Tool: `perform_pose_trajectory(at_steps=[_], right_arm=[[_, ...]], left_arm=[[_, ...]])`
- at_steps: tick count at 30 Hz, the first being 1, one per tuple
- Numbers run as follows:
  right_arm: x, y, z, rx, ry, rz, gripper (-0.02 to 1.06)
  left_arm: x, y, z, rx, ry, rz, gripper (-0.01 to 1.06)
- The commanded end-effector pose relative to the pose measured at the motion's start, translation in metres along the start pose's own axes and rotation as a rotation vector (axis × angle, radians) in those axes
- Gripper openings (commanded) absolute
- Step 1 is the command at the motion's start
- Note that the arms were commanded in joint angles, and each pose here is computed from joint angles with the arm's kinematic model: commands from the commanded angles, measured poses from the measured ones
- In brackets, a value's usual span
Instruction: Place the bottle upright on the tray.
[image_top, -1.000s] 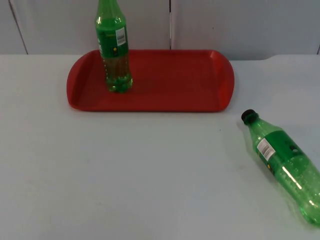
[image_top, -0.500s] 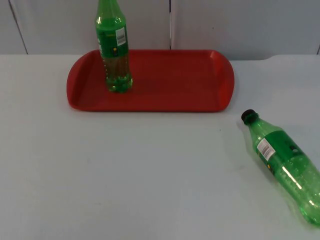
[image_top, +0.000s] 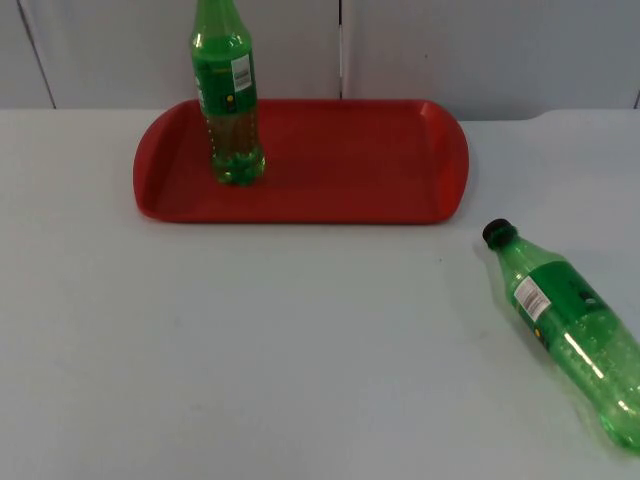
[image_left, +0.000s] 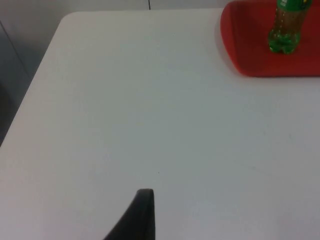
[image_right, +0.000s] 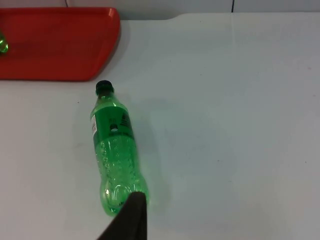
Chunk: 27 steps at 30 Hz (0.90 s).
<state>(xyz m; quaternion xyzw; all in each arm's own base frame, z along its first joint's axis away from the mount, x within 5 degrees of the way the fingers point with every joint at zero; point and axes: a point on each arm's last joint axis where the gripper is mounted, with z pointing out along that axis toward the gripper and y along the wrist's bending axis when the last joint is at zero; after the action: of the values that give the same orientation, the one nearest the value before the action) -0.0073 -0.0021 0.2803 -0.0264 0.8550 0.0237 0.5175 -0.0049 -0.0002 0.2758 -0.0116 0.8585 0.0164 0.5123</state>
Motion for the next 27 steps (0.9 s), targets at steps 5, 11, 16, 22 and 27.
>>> perform_pose_trajectory(at_steps=[5, 11, 16, 22, 27], right_arm=[[-0.0003, 0.0002, -0.0002, -0.002, -0.009, 0.0, 1.05], [-0.0003, 0.0002, -0.0002, -0.002, -0.009, 0.0, 1.05], [-0.0003, 0.0002, -0.0002, -0.002, -0.009, 0.0, 1.05], [-0.0003, -0.0005, -0.0002, 0.005, -0.009, 0.004, 1.05], [-0.0003, -0.0004, -0.0002, 0.005, -0.009, 0.004, 1.05]], left_arm=[[0.0011, -0.0005, 0.0005, 0.002, 0.0, -0.002, 1.05], [0.0011, -0.0005, 0.0005, 0.002, 0.0, -0.002, 1.05], [0.0011, -0.0005, 0.0005, 0.002, 0.0, -0.002, 1.05], [0.0011, -0.0005, 0.0005, 0.002, 0.0, -0.002, 1.05], [0.0011, -0.0005, 0.0005, 0.002, 0.0, -0.002, 1.05]])
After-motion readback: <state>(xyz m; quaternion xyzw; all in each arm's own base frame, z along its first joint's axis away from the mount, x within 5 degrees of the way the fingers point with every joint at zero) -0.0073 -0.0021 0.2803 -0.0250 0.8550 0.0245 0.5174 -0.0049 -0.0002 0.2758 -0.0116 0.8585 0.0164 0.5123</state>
